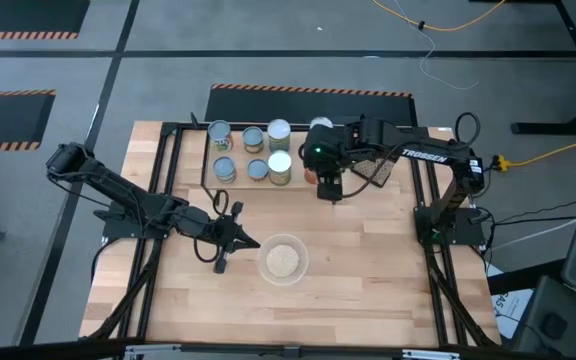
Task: Pick and place cans onto a shelf
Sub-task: Put the big canned pineapple on the shelf, then return to Home Position
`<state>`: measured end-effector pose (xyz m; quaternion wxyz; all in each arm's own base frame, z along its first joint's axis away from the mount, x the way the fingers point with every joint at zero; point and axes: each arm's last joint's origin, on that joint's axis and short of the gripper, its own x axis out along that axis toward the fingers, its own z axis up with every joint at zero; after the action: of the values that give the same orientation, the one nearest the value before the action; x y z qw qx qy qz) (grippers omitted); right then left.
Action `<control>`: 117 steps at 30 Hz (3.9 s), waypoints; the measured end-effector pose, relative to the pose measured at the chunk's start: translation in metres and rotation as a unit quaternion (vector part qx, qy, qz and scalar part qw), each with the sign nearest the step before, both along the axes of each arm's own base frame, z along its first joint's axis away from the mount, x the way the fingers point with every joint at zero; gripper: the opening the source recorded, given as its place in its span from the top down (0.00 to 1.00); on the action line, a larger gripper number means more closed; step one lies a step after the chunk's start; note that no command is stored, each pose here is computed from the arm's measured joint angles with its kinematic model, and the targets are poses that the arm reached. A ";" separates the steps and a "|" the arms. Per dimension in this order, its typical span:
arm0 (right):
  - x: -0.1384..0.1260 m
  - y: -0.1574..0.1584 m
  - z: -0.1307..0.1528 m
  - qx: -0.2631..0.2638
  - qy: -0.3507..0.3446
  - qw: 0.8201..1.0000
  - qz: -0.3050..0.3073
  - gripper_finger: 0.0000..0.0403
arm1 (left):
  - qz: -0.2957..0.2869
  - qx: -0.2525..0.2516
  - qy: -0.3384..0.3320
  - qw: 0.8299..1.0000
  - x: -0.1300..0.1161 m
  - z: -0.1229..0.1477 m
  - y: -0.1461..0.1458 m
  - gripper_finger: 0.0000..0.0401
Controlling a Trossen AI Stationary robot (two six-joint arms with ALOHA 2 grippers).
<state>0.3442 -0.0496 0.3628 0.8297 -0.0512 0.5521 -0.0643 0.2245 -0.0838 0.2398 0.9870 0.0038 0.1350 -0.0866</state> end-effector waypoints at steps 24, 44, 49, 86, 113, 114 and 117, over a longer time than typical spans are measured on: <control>0.002 -0.003 0.001 0.026 -0.023 0.997 -0.064 0.87 | 0.000 0.000 0.000 1.000 0.000 0.000 0.000 1.00; -0.040 0.024 0.075 0.021 -0.140 0.990 -0.021 0.82 | 0.030 -0.014 -0.052 0.998 0.007 0.010 0.013 1.00; -0.072 0.045 0.096 0.027 -0.163 0.986 0.010 0.82 | 0.047 0.018 -0.079 0.996 0.011 0.015 0.031 1.00; -0.170 0.096 0.002 0.031 -0.292 0.955 0.034 0.82 | 0.130 0.039 -0.108 0.985 -0.123 0.053 0.080 1.00; -0.232 0.077 -0.104 0.092 -0.466 0.879 0.049 0.82 | 0.091 0.002 -0.186 0.978 -0.116 -0.043 0.077 1.00; -0.233 0.077 -0.106 0.093 -0.473 0.875 0.049 0.82 | 0.091 0.001 -0.194 0.977 -0.116 -0.045 0.077 1.00; -0.235 0.076 -0.114 0.095 -0.488 0.866 0.049 0.82 | 0.092 -0.004 -0.220 0.971 -0.116 -0.052 0.077 1.00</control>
<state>0.1091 0.0267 0.2493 0.9962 0.0389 0.0774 0.0125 0.1089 -0.0073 0.1878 0.9963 0.0062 -0.0860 0.0068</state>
